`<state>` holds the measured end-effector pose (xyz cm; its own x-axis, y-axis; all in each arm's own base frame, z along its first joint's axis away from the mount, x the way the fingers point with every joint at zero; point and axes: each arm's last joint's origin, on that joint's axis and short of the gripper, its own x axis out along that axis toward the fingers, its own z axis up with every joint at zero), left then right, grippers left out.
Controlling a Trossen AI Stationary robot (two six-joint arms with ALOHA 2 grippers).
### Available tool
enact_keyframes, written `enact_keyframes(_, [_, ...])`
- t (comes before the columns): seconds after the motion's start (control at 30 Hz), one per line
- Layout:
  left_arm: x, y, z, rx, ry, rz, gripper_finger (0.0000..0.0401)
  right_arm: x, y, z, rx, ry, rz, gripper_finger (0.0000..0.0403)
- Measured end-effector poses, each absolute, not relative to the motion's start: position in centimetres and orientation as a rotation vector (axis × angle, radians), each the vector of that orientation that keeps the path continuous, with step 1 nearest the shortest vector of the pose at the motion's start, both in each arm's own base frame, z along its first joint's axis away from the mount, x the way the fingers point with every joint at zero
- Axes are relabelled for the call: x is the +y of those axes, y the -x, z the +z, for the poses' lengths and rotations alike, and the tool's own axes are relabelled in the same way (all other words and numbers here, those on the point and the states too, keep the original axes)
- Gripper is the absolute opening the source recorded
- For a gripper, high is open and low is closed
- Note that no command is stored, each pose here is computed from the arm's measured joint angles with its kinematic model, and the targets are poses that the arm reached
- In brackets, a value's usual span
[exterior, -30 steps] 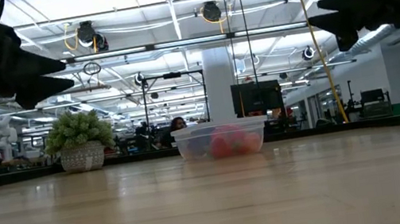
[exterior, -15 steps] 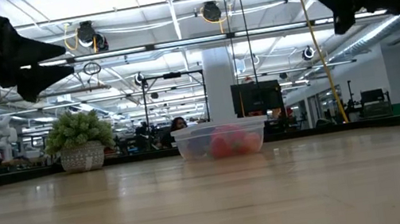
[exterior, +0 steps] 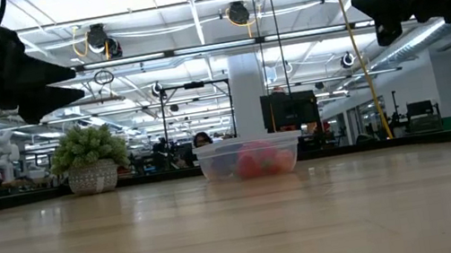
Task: Pick and placing Produce into tupperware
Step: Return to Home Position
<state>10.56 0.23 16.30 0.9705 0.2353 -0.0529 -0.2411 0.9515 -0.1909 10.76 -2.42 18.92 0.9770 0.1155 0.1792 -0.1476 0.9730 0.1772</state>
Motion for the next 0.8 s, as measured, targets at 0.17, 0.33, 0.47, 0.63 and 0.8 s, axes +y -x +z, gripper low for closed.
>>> enact_keyframes(0.17, [0.28,-10.55,16.39,0.018,0.204,0.261,0.0294,-2.48,-10.79,18.76,-0.158,-0.156,0.111,0.0180])
enact_keyframes(0.33, [0.28,-10.55,16.41,0.012,0.233,0.261,0.0294,-2.52,-10.81,18.68,-0.151,-0.145,0.099,0.0180])
enact_keyframes(0.47, [0.28,-10.55,16.37,0.015,0.252,0.261,0.0294,-2.51,-10.82,18.59,-0.142,-0.142,0.100,0.0180])
enact_keyframes(0.63, [0.28,-10.54,16.29,0.014,0.315,0.263,0.0294,-2.52,-10.87,18.28,-0.110,-0.192,0.100,0.0180])
enact_keyframes(0.8, [0.28,-10.54,16.30,0.014,0.311,0.263,0.0294,-2.52,-10.88,18.28,-0.109,-0.200,0.101,0.0180])
